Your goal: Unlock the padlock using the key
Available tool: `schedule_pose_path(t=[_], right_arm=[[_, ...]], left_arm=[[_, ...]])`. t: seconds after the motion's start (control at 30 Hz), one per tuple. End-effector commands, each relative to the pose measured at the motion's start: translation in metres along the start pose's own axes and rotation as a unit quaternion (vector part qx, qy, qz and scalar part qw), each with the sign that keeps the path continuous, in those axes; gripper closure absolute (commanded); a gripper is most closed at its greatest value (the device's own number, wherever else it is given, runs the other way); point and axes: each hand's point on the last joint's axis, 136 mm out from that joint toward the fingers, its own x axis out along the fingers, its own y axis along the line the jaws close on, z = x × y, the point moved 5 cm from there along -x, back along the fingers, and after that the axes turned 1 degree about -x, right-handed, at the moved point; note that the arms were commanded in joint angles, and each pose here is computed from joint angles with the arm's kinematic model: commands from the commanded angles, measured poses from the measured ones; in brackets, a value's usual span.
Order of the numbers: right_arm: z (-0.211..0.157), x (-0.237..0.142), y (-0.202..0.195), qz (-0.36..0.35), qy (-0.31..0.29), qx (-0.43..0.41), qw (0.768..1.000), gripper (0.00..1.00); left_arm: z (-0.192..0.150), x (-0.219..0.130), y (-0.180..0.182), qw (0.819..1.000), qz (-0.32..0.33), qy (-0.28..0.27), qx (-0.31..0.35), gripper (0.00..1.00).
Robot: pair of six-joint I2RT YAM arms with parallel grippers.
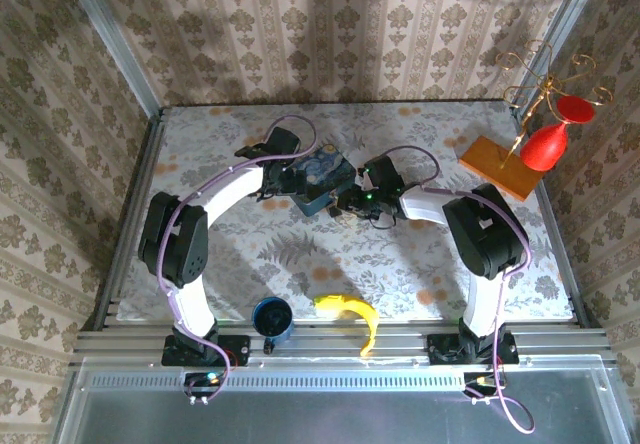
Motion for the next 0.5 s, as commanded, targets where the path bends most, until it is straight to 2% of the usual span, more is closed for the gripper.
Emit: schedule_pose_path(t=[0.0,0.23,0.47], right_arm=[[0.0014,0.0065,0.0058,0.009,0.008,-0.011,1.000,0.72],[-0.0022,0.0107,0.0047,0.009,0.014,-0.012,1.000,0.68],[-0.0056,0.0155,0.0043,0.005,0.019,-0.014,1.000,0.67]], left_arm=[[-0.0124,0.0154,0.0085,0.999,0.020,0.030,0.002,0.00],[-0.0124,0.0217,0.0126,0.999,0.028,0.039,-0.001,0.00],[-0.0094,0.0230,0.0113,0.999,0.027,0.040,-0.001,0.00]])
